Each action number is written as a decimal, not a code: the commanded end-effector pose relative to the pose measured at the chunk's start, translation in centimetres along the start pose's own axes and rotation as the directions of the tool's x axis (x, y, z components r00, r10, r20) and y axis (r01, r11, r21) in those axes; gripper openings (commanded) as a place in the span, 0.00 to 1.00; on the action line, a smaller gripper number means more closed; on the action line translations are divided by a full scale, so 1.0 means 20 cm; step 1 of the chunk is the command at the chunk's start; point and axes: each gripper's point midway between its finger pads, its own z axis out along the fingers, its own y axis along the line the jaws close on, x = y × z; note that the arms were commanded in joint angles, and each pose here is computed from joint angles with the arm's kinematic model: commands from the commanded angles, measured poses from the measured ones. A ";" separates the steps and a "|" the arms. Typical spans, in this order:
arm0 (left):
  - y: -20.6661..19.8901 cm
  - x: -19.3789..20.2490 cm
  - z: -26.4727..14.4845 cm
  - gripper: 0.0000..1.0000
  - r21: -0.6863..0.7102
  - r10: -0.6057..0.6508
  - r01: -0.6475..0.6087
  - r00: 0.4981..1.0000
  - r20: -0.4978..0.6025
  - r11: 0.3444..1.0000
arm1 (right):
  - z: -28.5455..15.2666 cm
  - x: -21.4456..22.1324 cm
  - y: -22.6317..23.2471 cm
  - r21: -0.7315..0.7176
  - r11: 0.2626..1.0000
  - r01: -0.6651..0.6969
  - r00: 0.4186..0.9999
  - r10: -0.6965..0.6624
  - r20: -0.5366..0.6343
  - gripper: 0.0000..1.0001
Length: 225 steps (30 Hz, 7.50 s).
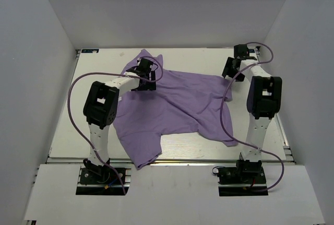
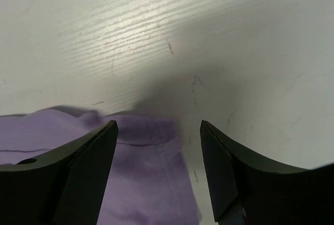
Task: Fold and stack the t-shirts
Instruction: Flatten out the tshirt
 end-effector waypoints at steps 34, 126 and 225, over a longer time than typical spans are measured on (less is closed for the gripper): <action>0.05 0.09 0.07 1.00 0.026 -0.001 0.001 1.000 0.029 1.000 | -1.06 -0.64 0.19 -0.096 0.944 0.316 0.744 -0.183 0.643 0.00; 0.02 0.27 -0.19 1.00 0.211 -0.069 0.069 0.998 -0.005 0.975 | -0.62 0.74 -0.37 0.064 0.945 -0.322 0.947 0.323 -0.004 0.00; 0.21 0.34 -0.66 1.00 0.309 -0.286 0.301 0.954 -0.093 0.902 | -0.76 0.53 -0.14 -0.268 0.934 -0.237 0.962 0.263 0.065 0.90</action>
